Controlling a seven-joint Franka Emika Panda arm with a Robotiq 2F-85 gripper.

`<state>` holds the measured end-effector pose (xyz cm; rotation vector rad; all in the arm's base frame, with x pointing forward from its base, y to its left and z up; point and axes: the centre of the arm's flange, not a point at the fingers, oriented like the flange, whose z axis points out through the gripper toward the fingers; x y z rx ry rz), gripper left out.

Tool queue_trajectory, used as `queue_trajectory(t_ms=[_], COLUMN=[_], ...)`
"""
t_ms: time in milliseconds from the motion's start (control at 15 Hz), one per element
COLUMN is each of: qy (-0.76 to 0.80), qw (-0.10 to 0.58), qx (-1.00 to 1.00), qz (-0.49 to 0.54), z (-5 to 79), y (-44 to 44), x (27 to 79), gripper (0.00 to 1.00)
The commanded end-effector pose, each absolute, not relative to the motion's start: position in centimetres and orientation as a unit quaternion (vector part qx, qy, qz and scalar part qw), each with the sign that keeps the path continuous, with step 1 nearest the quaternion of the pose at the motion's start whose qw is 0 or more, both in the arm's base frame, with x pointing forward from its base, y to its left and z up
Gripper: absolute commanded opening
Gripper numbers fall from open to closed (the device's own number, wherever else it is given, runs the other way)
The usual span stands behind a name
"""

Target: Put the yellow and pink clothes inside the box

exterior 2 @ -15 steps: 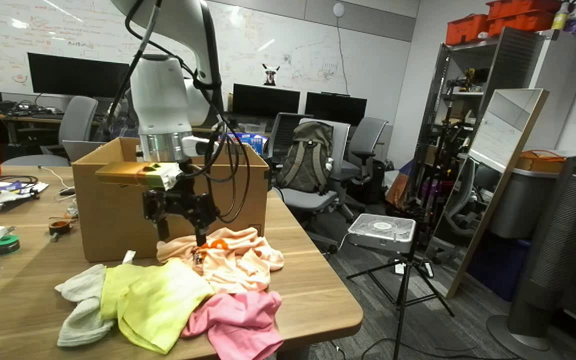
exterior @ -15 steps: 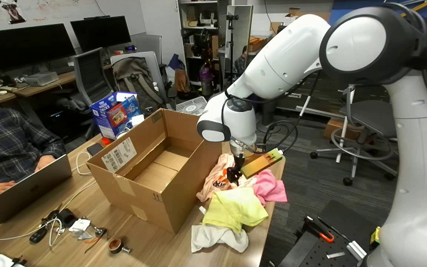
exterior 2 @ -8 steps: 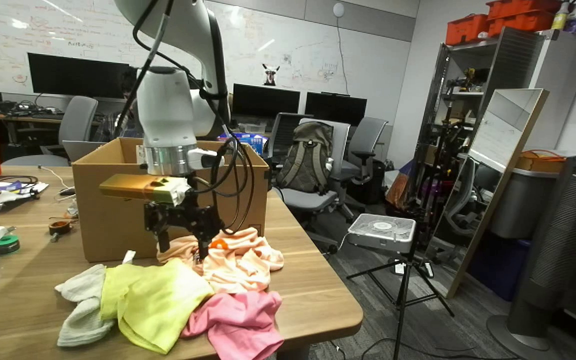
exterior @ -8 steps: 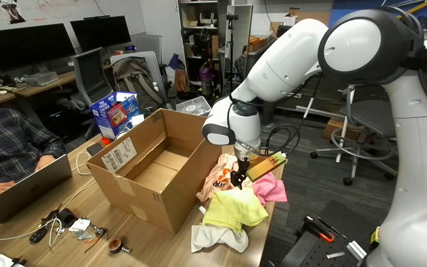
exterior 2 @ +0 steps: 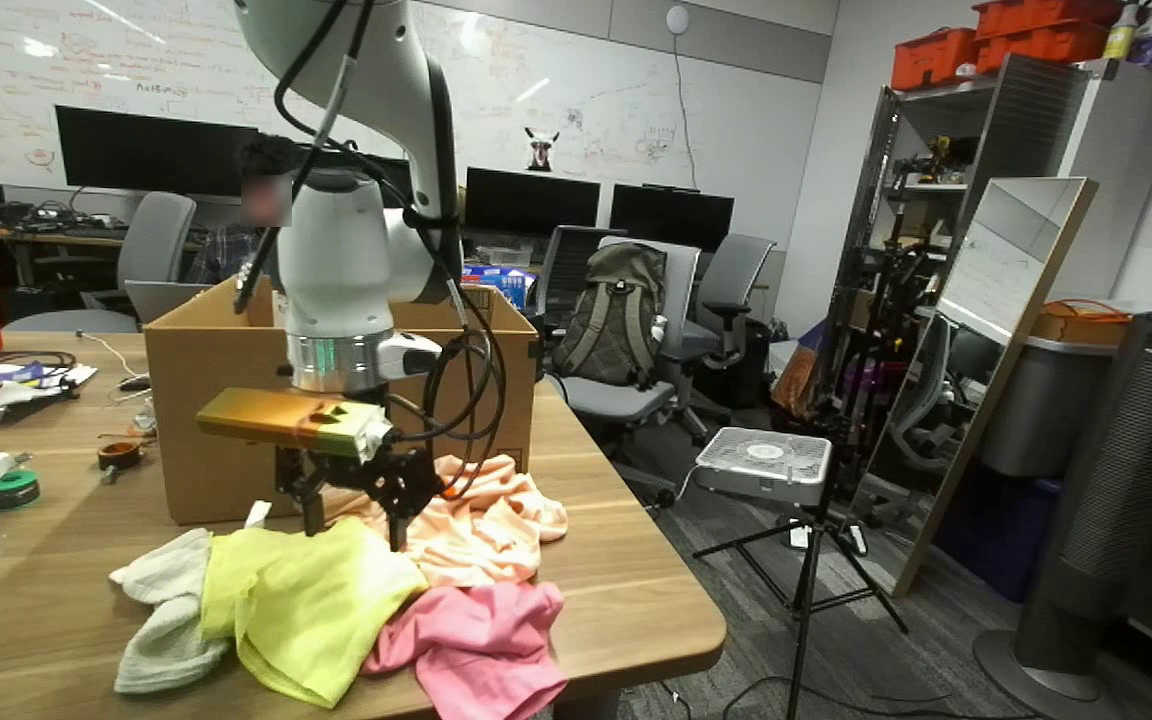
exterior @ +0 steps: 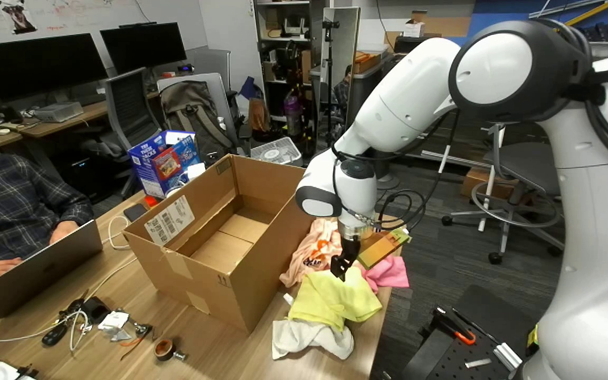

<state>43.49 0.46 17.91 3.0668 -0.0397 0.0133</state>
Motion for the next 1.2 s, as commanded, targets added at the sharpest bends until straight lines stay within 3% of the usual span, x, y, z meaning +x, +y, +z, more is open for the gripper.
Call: queue_trajectory(t_ms=[0, 1133], qy=[0.012, 0.07], qw=[0.027, 0.012], qx=[1.0, 0.997], qz=[0.004, 0.021], z=[17.0, 12.4], y=[0.2, -1.0], x=[43.1, 41.8], gripper=[1.0, 1.0])
